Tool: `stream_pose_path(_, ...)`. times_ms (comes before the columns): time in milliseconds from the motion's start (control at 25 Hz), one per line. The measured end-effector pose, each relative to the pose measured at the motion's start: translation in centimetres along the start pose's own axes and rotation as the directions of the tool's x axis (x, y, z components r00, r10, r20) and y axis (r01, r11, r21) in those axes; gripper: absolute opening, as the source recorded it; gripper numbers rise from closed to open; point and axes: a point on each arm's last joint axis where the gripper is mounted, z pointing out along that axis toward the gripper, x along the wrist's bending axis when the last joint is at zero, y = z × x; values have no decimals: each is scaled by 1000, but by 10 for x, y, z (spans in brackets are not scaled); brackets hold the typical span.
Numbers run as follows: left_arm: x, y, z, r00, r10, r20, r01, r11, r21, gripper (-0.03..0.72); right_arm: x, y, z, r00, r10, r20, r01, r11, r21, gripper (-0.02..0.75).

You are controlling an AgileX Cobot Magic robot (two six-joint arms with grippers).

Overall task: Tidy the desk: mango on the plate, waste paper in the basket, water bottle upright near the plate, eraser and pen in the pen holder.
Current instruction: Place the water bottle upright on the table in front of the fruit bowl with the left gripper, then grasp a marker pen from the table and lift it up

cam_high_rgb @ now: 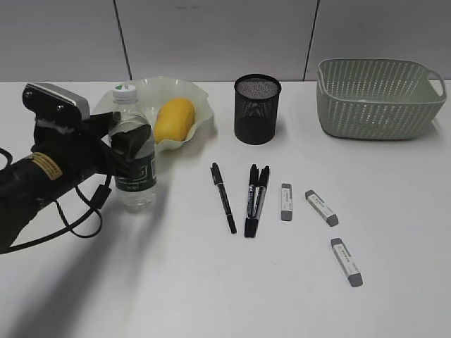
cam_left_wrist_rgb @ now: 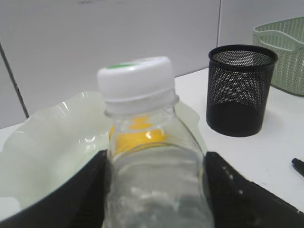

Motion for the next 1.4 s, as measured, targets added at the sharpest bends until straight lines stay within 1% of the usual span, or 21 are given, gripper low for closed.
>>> stream_pose_path(280,-3,-8,-19,1000,-14,-4,14,1000,-13,435,0,0,0,1000,0,0,0,1000,0,336)
stream_pose_path(320,-3,-8,-21,1000,-12,3,12,1000,-12,442,0,0,0,1000,0,0,0,1000,0,335)
stream_pose_path(520,-6,-9,-23,1000,-4,29,4,1000,-10,526,0,0,0,1000,0,0,0,1000,0,332)
stream_pose_path(720,-6,-4,-25,999,2,32,-2,1000,-4,555,0,0,0,1000,0,0,0,1000,0,332)
stream_pose_path(880,-6,16,-29,1000,13,28,-11,997,-72,558,0,0,0,1000,0,0,0,1000,0,332)
stream_pose_path(1000,-5,41,-36,999,28,21,-24,987,-157,560,0,0,0,1000,0,0,0,1000,0,331)
stream_pose_path(1080,-5,58,-43,999,39,14,-35,981,-192,560,0,0,0,1000,0,0,0,1000,0,331)
stream_pose_path(1160,-4,76,-53,999,33,8,-31,979,-203,555,0,0,0,1000,0,0,0,1000,0,331)
stream_pose_path(1200,-4,85,-60,1000,8,6,-7,983,-186,547,0,0,0,1000,0,0,0,1000,0,331)
stream_pose_path(1240,-3,94,-67,1000,-29,2,29,989,-147,535,0,0,0,1000,0,0,0,1000,0,331)
stream_pose_path(1280,-2,102,-75,998,-62,-12,61,994,-86,524,0,0,0,1000,0,0,0,1000,0,331)
stream_pose_path(1320,-1,110,-81,997,-76,-32,75,997,-25,507,0,0,0,1000,0,0,0,1000,0,331)
stream_pose_path(1360,1,115,-92,994,-85,-62,89,994,65,488,0,0,0,1000,0,0,0,1000,0,330)
stream_pose_path(1400,2,121,-103,992,-86,-94,99,984,151,468,0,0,0,1000,0,0,0,1000,0,330)
